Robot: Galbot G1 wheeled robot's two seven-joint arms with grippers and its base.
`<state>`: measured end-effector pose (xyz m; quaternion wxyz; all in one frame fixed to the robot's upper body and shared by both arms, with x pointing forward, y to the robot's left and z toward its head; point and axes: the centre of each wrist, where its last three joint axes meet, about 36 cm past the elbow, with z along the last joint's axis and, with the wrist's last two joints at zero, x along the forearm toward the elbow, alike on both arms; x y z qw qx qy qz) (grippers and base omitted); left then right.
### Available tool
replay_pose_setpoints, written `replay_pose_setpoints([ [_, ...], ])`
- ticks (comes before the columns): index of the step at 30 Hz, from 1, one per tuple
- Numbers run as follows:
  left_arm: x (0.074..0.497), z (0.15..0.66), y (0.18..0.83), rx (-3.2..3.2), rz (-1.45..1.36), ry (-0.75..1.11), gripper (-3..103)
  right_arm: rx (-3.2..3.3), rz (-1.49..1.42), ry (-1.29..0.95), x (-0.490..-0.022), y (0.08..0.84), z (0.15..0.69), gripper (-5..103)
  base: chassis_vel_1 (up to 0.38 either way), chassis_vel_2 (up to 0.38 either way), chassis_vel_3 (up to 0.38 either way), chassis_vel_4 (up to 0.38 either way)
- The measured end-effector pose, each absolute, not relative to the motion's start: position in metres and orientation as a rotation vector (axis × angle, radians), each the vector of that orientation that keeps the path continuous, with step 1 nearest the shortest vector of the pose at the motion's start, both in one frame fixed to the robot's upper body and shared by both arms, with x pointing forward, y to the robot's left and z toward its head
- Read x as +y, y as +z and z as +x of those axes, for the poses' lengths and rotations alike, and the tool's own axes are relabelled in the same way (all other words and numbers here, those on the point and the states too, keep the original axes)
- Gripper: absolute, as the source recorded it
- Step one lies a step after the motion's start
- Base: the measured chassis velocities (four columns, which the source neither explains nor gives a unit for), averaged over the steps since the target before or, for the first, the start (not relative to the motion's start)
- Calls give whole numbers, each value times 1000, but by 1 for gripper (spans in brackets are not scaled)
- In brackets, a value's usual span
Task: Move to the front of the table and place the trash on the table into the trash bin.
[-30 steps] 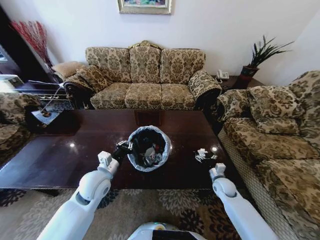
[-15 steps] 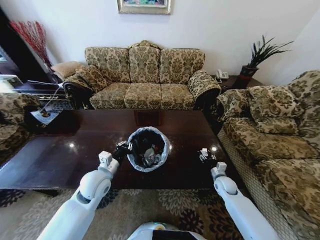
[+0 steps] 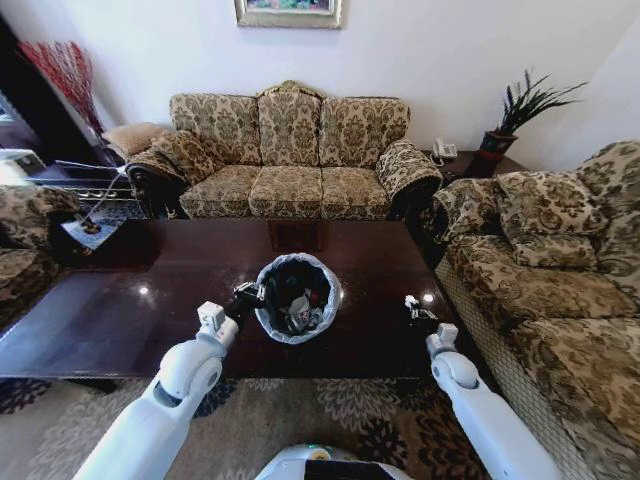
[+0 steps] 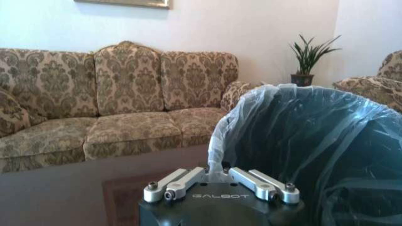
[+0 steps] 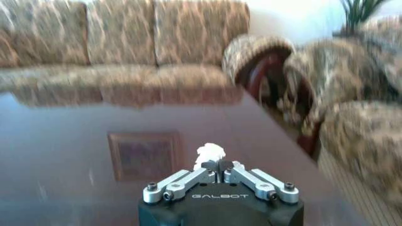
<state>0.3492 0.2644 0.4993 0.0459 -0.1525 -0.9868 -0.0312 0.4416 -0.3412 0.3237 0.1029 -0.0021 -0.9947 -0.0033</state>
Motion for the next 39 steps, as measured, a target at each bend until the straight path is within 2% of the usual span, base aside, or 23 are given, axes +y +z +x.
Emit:
replay_pose_setpoints([
  [8, 264, 347, 500, -3012, -467, -91, 2, -3198, 277, -60, -295, 479, 428, 0, 0, 0, 0, 0],
  [10, 262, 347, 499, -3009, -479, -81, 2, -3248, 513, -66, -268, 528, 406, 0, 0, 0, 0, 0],
  [12, 262, 348, 498, -3008, -484, -78, 2, -3247, 595, -70, -259, 540, 397, 0, 0, 0, 0, 0],
  [14, 259, 349, 496, -3006, -499, -70, 2, -3194, 877, -117, -232, 574, 364, 0, 0, 0, 0, 0],
  [15, 259, 349, 496, -3006, -499, -70, 2, -3194, 877, -117, -232, 574, 364, 0, 0, 0, 0, 0],
  [17, 257, 349, 495, -3000, -517, -66, 2, -3060, 1119, -149, -217, 590, 337, 0, 0, 0, 0, 0],
  [20, 256, 350, 495, -3001, -522, -66, 2, -2970, 1243, -122, -209, 588, 325, 0, 0, 0, 0, 0],
  [28, 254, 351, 495, -3012, -524, -59, 2, -2842, 1344, 3, -200, 569, 311, -1, 0, 0, 0, 0],
  [31, 252, 349, 497, -3018, -528, -43, 2, -2828, 1336, 42, -196, 561, 313, 15, 0, 0, 0, 0],
  [33, 251, 348, 497, -3019, -531, -39, 2, -2829, 1326, 42, -195, 558, 316, 15, 0, 0, 0, 0],
  [34, 250, 347, 498, -3019, -533, -37, 2, -2833, 1310, 41, -194, 554, 319, 25, 0, 0, 0, 0],
  [35, 250, 347, 498, -3019, -533, -37, 2, -2833, 1310, 41, -194, 554, 319, 25, 0, 0, 0, 0],
  [37, 251, 346, 498, -3020, -530, -40, 2, -2842, 1288, 34, -193, 550, 323, 36, 0, 0, 0, 0],
  [39, 251, 346, 498, -3020, -529, -42, 2, -2847, 1279, 32, -193, 550, 324, 36, 0, 0, 0, 0],
])
